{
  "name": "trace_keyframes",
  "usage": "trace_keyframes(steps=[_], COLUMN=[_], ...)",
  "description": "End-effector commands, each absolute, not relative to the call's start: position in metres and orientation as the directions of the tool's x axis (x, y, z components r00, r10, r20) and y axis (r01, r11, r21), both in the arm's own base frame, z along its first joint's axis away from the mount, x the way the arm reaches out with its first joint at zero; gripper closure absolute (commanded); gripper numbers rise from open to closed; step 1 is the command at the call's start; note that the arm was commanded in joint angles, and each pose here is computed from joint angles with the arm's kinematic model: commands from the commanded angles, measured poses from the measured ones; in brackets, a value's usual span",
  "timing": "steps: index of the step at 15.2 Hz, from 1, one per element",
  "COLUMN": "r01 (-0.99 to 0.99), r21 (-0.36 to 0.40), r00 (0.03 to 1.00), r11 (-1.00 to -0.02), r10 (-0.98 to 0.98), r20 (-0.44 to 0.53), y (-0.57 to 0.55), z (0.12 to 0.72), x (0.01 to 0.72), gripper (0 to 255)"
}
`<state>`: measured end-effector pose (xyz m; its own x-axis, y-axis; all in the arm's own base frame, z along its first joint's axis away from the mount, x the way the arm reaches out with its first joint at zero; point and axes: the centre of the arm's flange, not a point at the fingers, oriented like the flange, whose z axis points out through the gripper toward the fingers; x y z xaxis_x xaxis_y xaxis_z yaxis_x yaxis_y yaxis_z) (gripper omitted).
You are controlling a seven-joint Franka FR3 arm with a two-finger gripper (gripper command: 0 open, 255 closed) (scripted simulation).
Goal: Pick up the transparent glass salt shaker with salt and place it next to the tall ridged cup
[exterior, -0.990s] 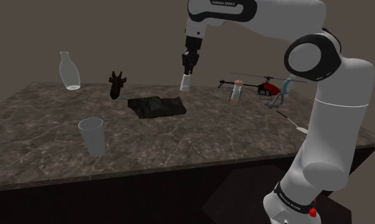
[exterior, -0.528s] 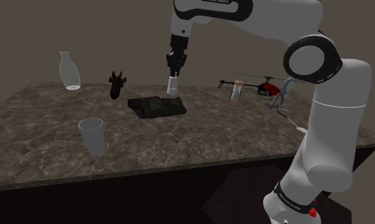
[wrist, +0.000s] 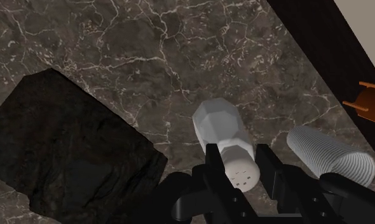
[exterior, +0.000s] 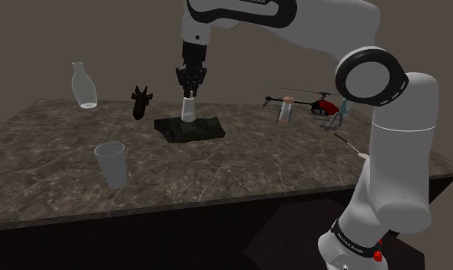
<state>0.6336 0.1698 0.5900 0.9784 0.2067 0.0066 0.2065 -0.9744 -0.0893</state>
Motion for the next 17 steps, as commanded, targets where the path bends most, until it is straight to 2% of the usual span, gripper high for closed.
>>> trace_keyframes(steps=[1, 9, 17], r01=[0.205, 0.205, 0.205], r21=[-0.089, -0.089, -0.089], r00=[0.979, 0.979, 0.979], r11=[-0.975, -0.975, -0.975], r10=[0.205, 0.205, 0.205], r20=[0.007, 0.007, 0.007], y=[0.198, 0.302, 0.302], z=[0.59, 0.59, 0.548], x=[0.635, 0.636, 0.636], gripper=[255, 255, 255])
